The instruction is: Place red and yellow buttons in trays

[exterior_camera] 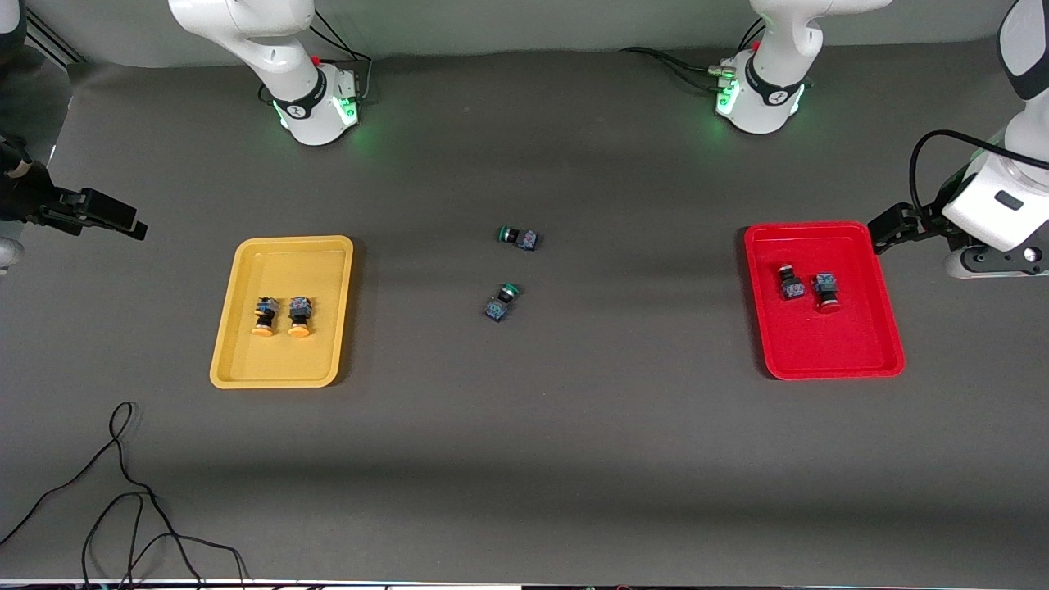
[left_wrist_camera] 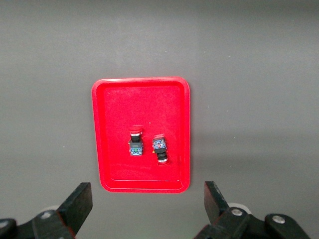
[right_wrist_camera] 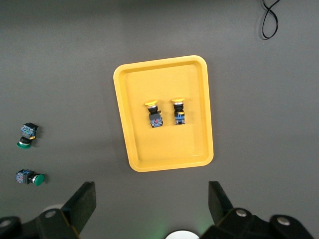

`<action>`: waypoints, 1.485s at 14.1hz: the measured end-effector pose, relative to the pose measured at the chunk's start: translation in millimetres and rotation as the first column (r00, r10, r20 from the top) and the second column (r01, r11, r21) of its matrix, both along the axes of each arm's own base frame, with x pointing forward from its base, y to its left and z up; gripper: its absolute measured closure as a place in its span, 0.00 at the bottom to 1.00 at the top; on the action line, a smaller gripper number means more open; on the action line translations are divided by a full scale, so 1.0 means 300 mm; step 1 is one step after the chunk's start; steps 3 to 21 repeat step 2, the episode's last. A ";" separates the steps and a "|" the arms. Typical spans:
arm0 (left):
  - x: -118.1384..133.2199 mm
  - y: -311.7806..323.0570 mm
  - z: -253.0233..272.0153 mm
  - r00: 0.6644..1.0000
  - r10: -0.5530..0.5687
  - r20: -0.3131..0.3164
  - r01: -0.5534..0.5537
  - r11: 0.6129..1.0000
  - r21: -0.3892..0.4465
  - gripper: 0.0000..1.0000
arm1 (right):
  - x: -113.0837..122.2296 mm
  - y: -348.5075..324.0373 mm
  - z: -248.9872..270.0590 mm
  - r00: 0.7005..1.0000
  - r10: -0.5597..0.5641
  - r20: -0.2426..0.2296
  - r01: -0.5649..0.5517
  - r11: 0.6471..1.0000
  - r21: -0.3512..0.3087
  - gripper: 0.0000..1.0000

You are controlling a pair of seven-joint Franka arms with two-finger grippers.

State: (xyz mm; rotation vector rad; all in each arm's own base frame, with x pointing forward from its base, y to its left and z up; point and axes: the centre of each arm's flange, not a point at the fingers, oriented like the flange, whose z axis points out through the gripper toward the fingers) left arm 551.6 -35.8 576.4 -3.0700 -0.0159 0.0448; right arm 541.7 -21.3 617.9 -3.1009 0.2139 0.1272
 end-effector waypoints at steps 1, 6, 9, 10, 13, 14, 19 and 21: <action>0.000 0.000 0.000 1.000 0.000 -0.001 0.000 1.000 0.000 0.00 | 0.000 0.001 0.000 1.000 0.001 0.000 -0.001 1.000 -0.003 0.00; 0.000 0.000 0.000 1.000 0.000 -0.001 0.000 1.000 0.000 0.00 | 0.000 0.001 -0.001 1.000 0.002 0.000 -0.002 1.000 -0.005 0.00; 0.000 0.000 0.000 1.000 0.000 -0.001 0.000 1.000 0.000 0.00 | 0.000 0.001 -0.001 1.000 0.002 0.000 -0.002 1.000 -0.005 0.00; 0.000 0.000 0.000 1.000 0.000 -0.001 0.000 1.000 0.000 0.00 | 0.000 0.001 -0.001 1.000 0.002 0.000 -0.002 1.000 -0.005 0.00; 0.000 0.000 0.000 1.000 0.000 -0.001 0.000 1.000 0.000 0.00 | 0.000 0.001 -0.001 1.000 0.002 0.000 -0.002 1.000 -0.005 0.00; 0.000 0.000 0.000 1.000 0.000 -0.001 0.000 1.000 0.000 0.00 | 0.000 0.001 -0.001 1.000 0.002 0.000 -0.002 1.000 -0.005 0.00; 0.000 0.000 0.000 1.000 0.000 -0.001 0.000 1.000 0.000 0.00 | 0.000 0.001 -0.001 1.000 0.002 0.000 -0.002 1.000 -0.005 0.00; 0.000 0.000 0.000 1.000 0.000 -0.001 0.000 1.000 0.000 0.00 | 0.000 0.001 -0.001 1.000 0.002 0.000 -0.002 1.000 -0.005 0.00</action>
